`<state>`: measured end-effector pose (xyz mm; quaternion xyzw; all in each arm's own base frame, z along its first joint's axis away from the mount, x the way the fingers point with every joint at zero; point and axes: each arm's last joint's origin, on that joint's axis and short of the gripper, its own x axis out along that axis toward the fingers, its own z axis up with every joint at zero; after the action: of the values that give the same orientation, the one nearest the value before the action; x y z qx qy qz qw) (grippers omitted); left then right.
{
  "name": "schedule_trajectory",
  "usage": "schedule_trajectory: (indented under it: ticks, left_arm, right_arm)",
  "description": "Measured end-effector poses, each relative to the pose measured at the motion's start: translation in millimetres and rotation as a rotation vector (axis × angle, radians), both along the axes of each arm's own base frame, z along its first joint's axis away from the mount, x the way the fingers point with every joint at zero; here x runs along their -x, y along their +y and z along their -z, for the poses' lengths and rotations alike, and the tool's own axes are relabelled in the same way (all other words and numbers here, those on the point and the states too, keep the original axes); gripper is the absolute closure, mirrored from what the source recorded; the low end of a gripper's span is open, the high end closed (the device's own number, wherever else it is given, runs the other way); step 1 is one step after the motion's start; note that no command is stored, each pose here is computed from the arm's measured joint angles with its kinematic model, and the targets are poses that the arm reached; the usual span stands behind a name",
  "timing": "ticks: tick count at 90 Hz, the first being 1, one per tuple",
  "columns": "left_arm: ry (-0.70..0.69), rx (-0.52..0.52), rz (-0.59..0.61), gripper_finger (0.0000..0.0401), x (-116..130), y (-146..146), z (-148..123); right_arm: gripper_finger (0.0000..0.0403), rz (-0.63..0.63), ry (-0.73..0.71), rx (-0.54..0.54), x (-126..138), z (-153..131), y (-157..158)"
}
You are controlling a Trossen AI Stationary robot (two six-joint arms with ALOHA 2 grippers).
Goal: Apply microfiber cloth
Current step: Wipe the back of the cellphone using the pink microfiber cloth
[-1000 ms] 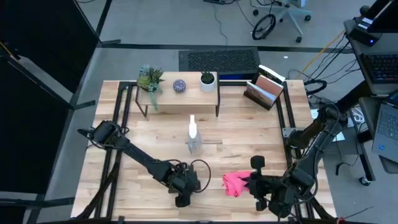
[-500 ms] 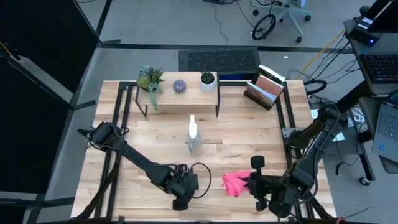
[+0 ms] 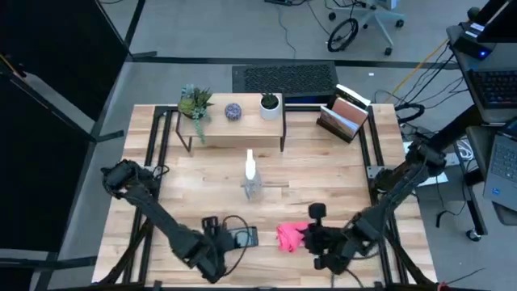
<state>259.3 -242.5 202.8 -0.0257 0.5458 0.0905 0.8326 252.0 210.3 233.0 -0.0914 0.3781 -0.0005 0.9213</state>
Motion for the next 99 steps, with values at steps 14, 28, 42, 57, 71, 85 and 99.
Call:
schedule_trajectory:
  ticks: [14,28,42,57,71,85,99]
  left_arm:
    - [-0.06,-0.001,-0.023,0.0178,11,-4,-8]
    - [-0.069,-0.017,-0.023,0.0178,13,-3,-7]
    - [-0.088,-0.01,-0.026,0.0178,11,-4,-7]
    - [-0.096,-0.003,-0.037,0.0178,7,-2,-7]
    - [-0.11,0.045,-0.038,0.0178,2,-3,-7]
    - [-0.157,0.176,0.03,0.0178,-9,-11,-3]
    - [-0.062,0.235,0.074,0.02,-22,-11,20]
  right_arm:
    - [0.0394,0.041,0.131,-0.079,-8,26,-27]
    - [0.0391,0.189,0.243,-0.11,-9,44,-54]
    - [0.0372,0.278,0.313,-0.158,-6,55,-69]
    - [0.0342,0.288,0.382,-0.146,0,62,-76]
    - [0.0293,0.303,0.362,-0.161,6,49,-80]
    - [0.025,0.286,0.357,-0.172,17,35,-81]
    - [0.0237,0.268,0.332,-0.185,20,30,-78]
